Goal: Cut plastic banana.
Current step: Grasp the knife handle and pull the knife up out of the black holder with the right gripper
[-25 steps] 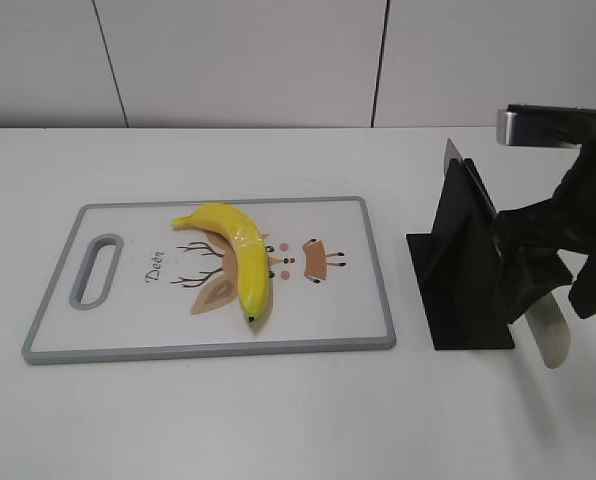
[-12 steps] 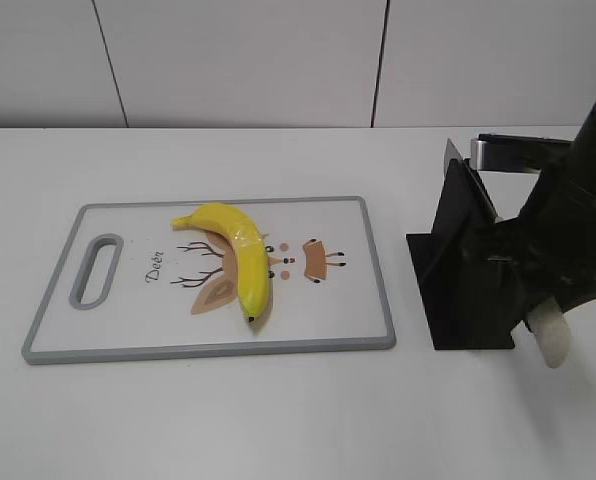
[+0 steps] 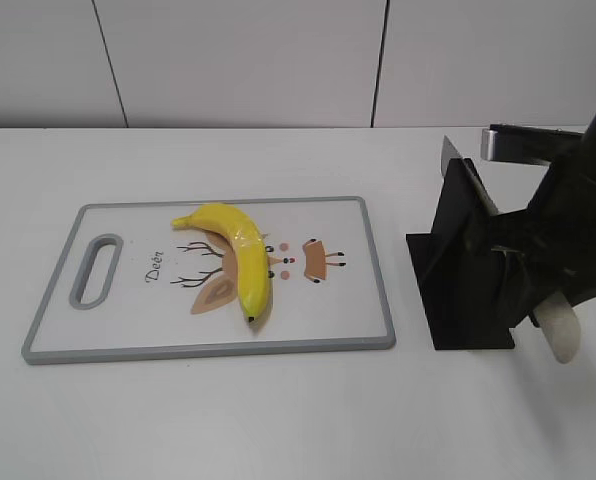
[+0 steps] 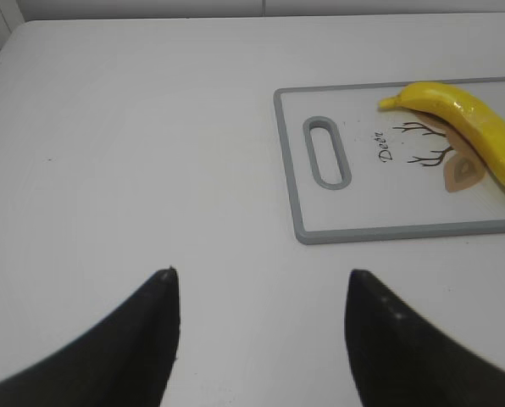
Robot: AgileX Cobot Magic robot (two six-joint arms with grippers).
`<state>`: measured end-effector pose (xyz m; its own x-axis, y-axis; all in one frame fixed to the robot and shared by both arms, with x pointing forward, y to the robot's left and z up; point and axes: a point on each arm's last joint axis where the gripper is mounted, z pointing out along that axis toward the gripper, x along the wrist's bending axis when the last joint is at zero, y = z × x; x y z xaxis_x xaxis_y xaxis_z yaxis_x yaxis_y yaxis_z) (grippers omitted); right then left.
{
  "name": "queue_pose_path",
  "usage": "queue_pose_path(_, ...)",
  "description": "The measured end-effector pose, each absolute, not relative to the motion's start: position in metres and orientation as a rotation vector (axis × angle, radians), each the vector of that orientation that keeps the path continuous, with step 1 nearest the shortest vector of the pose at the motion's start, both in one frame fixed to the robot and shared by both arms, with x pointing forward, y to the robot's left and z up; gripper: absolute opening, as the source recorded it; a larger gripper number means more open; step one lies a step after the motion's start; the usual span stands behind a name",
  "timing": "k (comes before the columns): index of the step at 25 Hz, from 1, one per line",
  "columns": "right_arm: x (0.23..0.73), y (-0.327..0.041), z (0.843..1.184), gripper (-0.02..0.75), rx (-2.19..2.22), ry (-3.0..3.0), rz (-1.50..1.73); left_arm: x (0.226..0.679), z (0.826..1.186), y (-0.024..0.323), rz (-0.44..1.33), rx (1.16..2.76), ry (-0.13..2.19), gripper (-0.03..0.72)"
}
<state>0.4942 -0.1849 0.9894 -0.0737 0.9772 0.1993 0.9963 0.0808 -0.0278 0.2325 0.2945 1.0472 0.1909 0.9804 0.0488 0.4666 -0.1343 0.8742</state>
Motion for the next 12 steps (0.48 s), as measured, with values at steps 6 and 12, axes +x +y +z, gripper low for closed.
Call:
queue_pose_path(6, 0.488, -0.187, 1.007, 0.173, -2.055, -2.170, -0.258, 0.233, 1.047, 0.295, 0.867, 1.718, 1.375, 0.580)
queue_pose_path(12, 0.482, -0.189, 1.021, 0.172, -2.070, -2.175, -0.312, 0.233, 1.047, 0.295, 0.867, 1.717, 1.375, 0.580)
